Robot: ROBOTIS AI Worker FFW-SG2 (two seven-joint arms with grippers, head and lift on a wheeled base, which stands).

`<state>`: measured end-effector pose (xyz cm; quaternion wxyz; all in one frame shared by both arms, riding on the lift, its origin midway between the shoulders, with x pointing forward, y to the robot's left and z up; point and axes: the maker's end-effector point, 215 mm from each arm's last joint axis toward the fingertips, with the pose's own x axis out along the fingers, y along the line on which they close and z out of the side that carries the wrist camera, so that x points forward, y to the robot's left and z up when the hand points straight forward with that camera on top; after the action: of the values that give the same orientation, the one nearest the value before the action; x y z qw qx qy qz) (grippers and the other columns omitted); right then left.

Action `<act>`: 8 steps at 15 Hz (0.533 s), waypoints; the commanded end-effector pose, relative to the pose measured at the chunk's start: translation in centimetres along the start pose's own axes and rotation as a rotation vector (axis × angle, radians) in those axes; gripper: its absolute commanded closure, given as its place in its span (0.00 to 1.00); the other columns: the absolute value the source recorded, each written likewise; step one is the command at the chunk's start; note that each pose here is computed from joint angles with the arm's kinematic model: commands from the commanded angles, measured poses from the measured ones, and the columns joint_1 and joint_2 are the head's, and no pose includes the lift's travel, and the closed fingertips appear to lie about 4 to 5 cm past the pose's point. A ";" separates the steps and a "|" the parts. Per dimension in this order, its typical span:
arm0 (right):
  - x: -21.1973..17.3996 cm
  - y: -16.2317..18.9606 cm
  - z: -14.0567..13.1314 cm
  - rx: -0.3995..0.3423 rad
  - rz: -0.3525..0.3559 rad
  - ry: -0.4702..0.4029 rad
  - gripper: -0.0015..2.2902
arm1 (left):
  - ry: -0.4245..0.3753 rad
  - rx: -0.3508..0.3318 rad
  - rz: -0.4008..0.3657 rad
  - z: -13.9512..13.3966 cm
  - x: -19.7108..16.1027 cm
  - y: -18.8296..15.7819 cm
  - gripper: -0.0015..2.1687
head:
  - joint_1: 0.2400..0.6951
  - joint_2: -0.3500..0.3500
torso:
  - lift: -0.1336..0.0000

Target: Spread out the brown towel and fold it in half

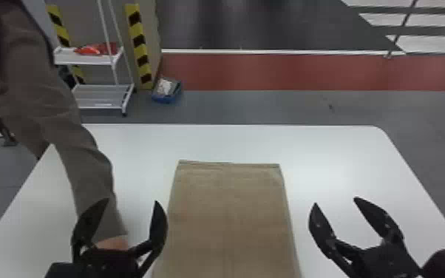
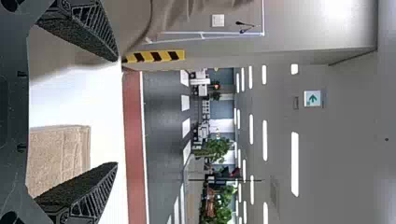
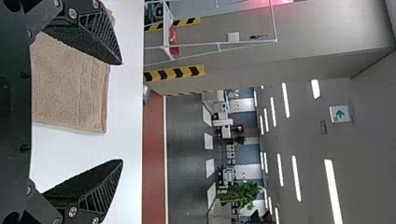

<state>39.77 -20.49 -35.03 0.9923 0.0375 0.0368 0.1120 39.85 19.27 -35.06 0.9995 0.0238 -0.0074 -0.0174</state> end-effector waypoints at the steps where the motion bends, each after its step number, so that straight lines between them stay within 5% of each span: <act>1: 0.3 -0.5 -0.7 -0.006 -0.008 0.012 0.06 | 0.010 -0.003 -0.005 -0.7 0.3 -0.3 0.04 | 1.00 0.48 | 0.58; 8: 0.6 -1.8 -1.8 -0.017 -0.022 0.031 0.06 | 0.059 -0.011 -0.047 -2.8 1.6 -2.0 0.06 | 1.00 0.43 | 0.58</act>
<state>40.52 -21.70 -36.74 0.9930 0.0291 0.0490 0.1035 40.87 17.71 -37.26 0.9990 0.0220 0.0156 -0.0353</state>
